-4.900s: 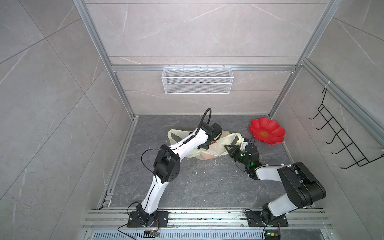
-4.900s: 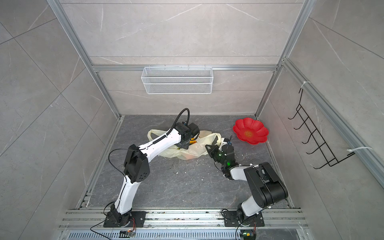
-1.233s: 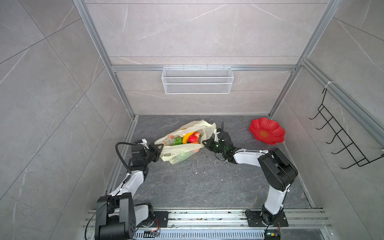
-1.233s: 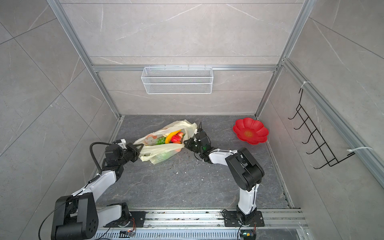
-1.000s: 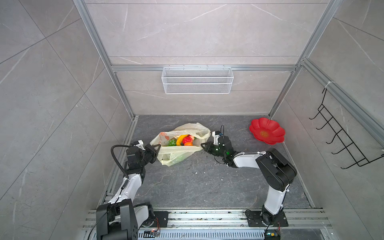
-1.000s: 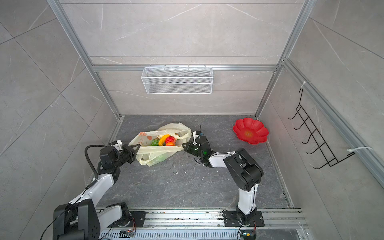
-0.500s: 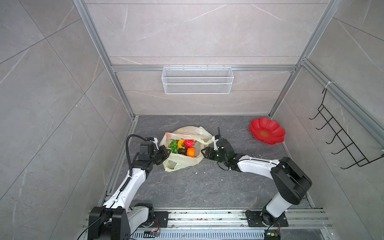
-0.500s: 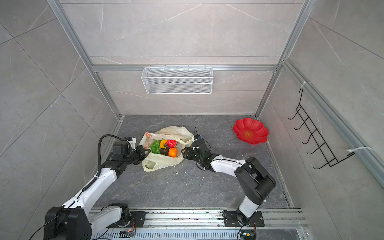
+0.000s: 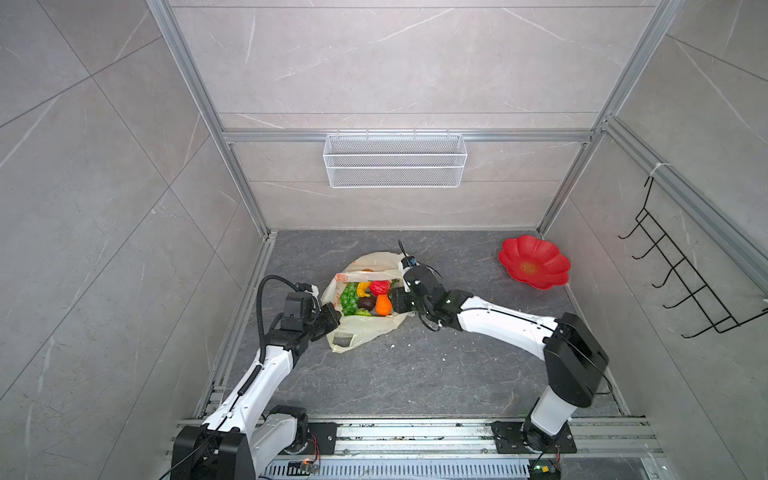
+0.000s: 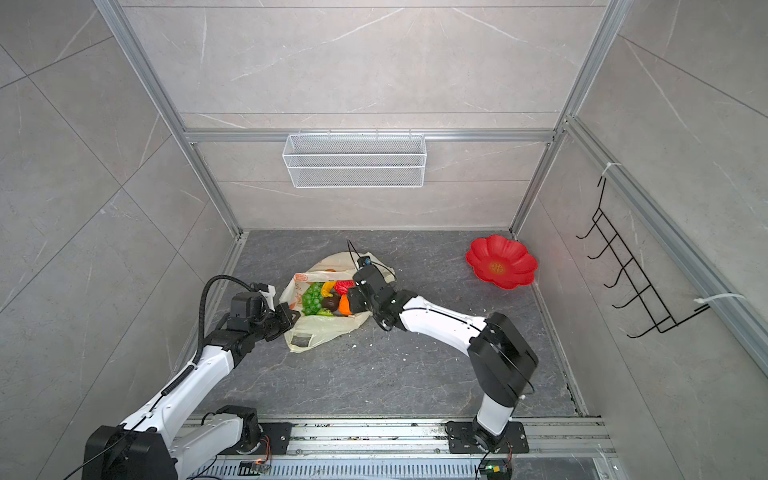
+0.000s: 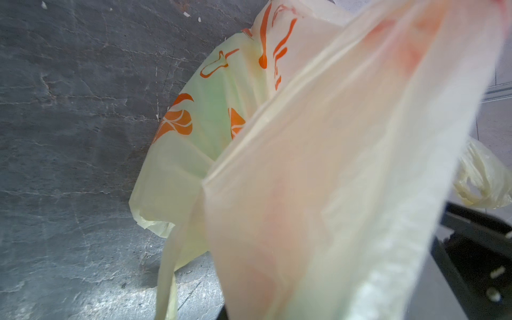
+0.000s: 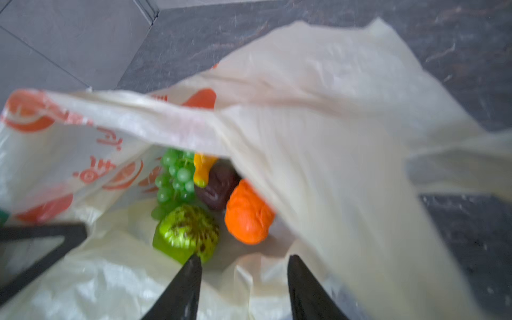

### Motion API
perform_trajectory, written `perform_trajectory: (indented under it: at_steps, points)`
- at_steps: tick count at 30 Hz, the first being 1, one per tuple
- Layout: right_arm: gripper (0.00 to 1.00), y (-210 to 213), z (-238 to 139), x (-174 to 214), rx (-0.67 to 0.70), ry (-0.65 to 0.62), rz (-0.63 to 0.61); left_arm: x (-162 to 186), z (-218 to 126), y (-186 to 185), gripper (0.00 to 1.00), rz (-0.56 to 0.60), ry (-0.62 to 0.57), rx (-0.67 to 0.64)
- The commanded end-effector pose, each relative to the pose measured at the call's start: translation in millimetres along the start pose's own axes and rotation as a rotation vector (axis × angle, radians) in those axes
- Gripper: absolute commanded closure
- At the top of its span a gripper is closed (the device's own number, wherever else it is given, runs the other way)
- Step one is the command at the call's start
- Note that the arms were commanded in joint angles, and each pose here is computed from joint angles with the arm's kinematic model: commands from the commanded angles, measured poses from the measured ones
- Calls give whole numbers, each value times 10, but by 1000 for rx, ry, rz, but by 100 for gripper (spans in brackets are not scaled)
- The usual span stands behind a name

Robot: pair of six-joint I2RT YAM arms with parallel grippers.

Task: Take the fake fruits out of the plastic bag
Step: 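Hold the bag edge with the left gripper while the right gripper releases and lifts away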

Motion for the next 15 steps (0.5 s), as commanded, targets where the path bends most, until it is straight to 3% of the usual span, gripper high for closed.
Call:
perform_trajectory:
  at_steps: [1, 7, 10, 15]
  points:
    - [47, -184, 294, -190, 112, 23, -94, -7, -33, 1, 100, 40, -19, -4]
    - [46, -637, 747, -635, 251, 1, -160, 47, -49, 44, 100, 46, -24, -6]
    - [47, -812, 911, -829, 232, -18, -123, 69, -32, 23, 100, 57, -14, 13]
    - [46, -720, 937, -1018, 175, -47, -113, 63, 56, -74, 100, 75, 16, 53]
Point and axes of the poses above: each gripper's point midway between its finger pads, its own z axis out along the fingers, its own y axis along the line the jaws close on, x = y × z, the point moved 1 cm from there along -z, back along the fingers, and after that the axes turned 2 degrees about -z, right-handed, at the moved point
